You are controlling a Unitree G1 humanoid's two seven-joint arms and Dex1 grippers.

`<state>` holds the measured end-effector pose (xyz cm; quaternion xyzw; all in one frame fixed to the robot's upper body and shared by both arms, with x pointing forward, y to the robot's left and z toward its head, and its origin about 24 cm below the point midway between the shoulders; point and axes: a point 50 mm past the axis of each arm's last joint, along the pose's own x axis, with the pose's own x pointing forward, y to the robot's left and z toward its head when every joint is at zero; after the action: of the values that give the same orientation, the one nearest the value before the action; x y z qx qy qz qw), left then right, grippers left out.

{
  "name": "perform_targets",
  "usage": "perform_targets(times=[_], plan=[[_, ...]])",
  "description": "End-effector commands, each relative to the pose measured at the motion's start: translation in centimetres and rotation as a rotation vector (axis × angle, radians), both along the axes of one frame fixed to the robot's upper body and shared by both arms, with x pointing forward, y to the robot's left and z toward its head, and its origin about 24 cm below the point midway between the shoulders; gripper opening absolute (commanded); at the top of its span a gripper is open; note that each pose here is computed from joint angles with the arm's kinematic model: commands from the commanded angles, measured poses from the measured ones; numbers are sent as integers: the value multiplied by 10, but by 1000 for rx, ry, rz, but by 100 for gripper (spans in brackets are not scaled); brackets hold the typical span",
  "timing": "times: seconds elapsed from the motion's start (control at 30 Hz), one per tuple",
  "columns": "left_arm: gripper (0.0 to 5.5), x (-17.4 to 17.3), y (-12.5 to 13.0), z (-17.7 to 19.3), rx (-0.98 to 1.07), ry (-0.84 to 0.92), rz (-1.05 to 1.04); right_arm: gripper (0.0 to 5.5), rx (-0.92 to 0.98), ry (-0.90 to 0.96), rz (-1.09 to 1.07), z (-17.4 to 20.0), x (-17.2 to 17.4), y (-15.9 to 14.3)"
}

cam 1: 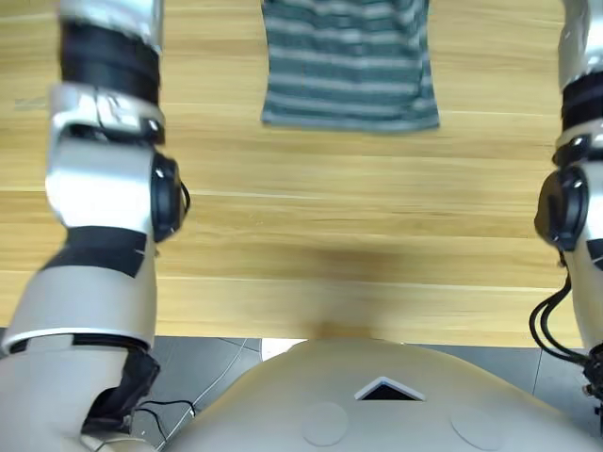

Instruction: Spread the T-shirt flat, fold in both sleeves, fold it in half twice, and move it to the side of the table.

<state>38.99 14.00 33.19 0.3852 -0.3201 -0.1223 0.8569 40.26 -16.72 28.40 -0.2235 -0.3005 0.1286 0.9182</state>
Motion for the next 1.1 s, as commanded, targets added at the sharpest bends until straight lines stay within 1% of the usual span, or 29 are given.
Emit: perform_targets(times=[0.03,0.13,0.23,0.27,0.3,0.33,0.4,0.47,0.53,0.6,0.67,0.73,0.83,0.97,1.0,1.1], plan=[[0,-8,14,-54,176,89,-32,2,-86,22,31,-30,-6,-12],[0,-27,5,-140,320,278,-160,2,-352,158,152,-102,-29,-11],[0,-66,3,-232,409,495,-255,2,-498,363,307,-181,-70,-9],[0,-80,2,-255,413,561,-282,2,-522,422,359,-201,-86,-5],[0,-92,0,-271,422,606,-311,2,-544,462,399,-214,-99,-3],[0,-102,-1,-279,429,627,-334,2,-555,484,426,-221,-108,0],[0,-114,0,-278,450,615,-349,2,-562,498,444,-223,-115,1],[0,-125,2,-262,518,528,-356,2,-563,500,444,-220,-119,0],[0,-143,-1,-238,613,426,-401,2,-580,493,454,-217,-127,-2],[0,-164,0,-224,729,367,-432,2,-634,500,533,-216,-144,-1],[0,-187,2,-227,814,407,-466,2,-730,563,663,-222,-173,1],[0,-211,5,-238,874,498,-518,2,-839,664,747,-231,-197,-4],[0,-228,13,-248,944,590,-531,2,-881,771,779,-233,-214,-15],[66,-234,27,-256,1011,669,-481,0,-873,871,840,-228,-230,-20],[83,-235,29,-258,1023,682,-475,33,-867,884,850,-227,-233,-20],[130,-240,28,-260,1002,711,-495,83,-822,900,862,-224,-233,-19]])
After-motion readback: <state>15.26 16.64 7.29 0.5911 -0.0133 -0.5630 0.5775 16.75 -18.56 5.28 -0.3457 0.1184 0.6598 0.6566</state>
